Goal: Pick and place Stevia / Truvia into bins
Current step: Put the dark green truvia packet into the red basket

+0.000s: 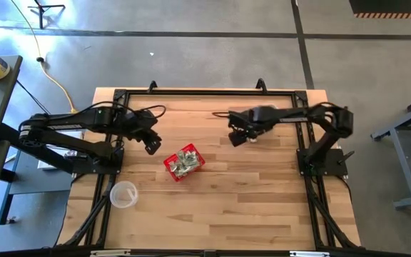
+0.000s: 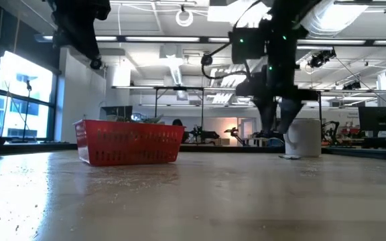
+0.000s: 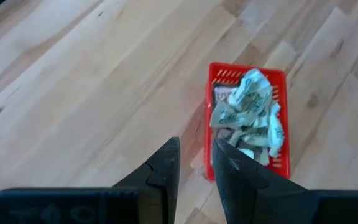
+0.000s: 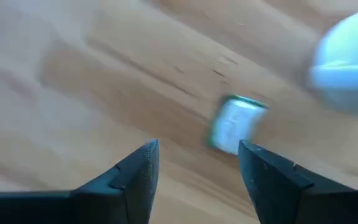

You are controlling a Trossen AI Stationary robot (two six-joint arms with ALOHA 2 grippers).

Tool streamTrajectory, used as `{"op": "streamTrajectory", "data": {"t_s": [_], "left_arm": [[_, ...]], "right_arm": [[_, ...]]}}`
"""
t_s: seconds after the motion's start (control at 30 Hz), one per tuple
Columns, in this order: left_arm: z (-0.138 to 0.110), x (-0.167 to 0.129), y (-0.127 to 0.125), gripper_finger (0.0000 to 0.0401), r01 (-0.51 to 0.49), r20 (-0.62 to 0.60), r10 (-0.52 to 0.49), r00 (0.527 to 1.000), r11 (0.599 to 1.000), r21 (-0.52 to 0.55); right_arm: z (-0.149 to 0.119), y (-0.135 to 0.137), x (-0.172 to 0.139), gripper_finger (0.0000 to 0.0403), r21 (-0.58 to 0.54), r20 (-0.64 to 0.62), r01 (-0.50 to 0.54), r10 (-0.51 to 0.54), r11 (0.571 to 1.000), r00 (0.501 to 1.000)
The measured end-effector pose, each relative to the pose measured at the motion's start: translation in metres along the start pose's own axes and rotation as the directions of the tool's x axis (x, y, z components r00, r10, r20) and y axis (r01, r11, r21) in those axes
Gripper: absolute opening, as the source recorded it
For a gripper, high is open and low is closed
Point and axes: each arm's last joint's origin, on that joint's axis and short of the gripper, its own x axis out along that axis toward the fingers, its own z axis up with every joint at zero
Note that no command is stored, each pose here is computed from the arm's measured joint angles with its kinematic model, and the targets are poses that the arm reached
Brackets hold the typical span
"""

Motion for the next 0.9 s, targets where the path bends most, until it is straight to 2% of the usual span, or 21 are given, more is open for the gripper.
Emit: {"op": "streamTrajectory", "data": {"t_s": [0.1,0.27,0.37,0.47,0.57,0.7,0.77,0.8,0.83,0.9], "left_arm": [[0.002,0.003,-0.002,0.0131,0.017,0.028,-0.018,0.999,1.0,0.018],[0.004,0.004,-0.004,0.0131,0.036,0.046,-0.037,0.998,0.999,0.029],[0.005,0.004,-0.005,0.0131,0.043,0.057,-0.044,0.997,0.999,0.028],[0.005,0.004,-0.005,0.0131,0.041,0.057,-0.044,0.997,0.998,0.045],[0.005,0.004,-0.004,0.0131,0.039,0.059,-0.041,0.997,0.998,0.047],[0.005,0.004,-0.004,0.0131,0.038,0.059,-0.041,0.997,0.998,0.047],[0.006,0.004,-0.004,0.0131,0.032,0.062,-0.035,0.997,0.998,0.047],[0.006,0.004,-0.004,0.0131,0.025,0.067,-0.028,0.997,0.999,0.048],[0.006,0.004,-0.004,0.0131,0.018,0.071,-0.022,0.997,0.999,0.048],[0.006,0.004,-0.004,0.0131,0.012,0.073,-0.015,0.997,0.999,0.046]], "right_arm": [[-0.006,-0.008,0.021,0.021,0.161,0.065,-0.05,0.04,0.986,0.997],[-0.019,-0.031,0.051,0.021,0.347,0.059,0.038,-0.062,0.937,0.996],[-0.022,-0.034,0.06,0.021,0.38,0.074,0.02,-0.052,0.925,0.996],[-0.023,-0.036,0.066,0.0203,0.359,0.096,-0.028,-0.007,0.933,0.995],[-0.025,-0.042,0.073,0.0166,0.375,0.09,-0.044,0.011,0.926,0.996],[-0.027,-0.037,0.074,0.006,0.323,0.09,-0.084,0.058,0.943,0.994],[-0.026,-0.025,0.068,0.0018,0.224,0.1,-0.182,0.163,0.957,0.981],[-0.023,-0.014,0.061,0.0014,0.133,0.078,-0.31,0.302,0.941,0.95],[-0.017,0.002,0.05,0.0017,0.039,0.058,-0.462,0.459,0.886,0.886],[-0.009,0.026,0.019,0.0015,-0.055,0.073,-0.609,0.611,0.791,0.788]]}}
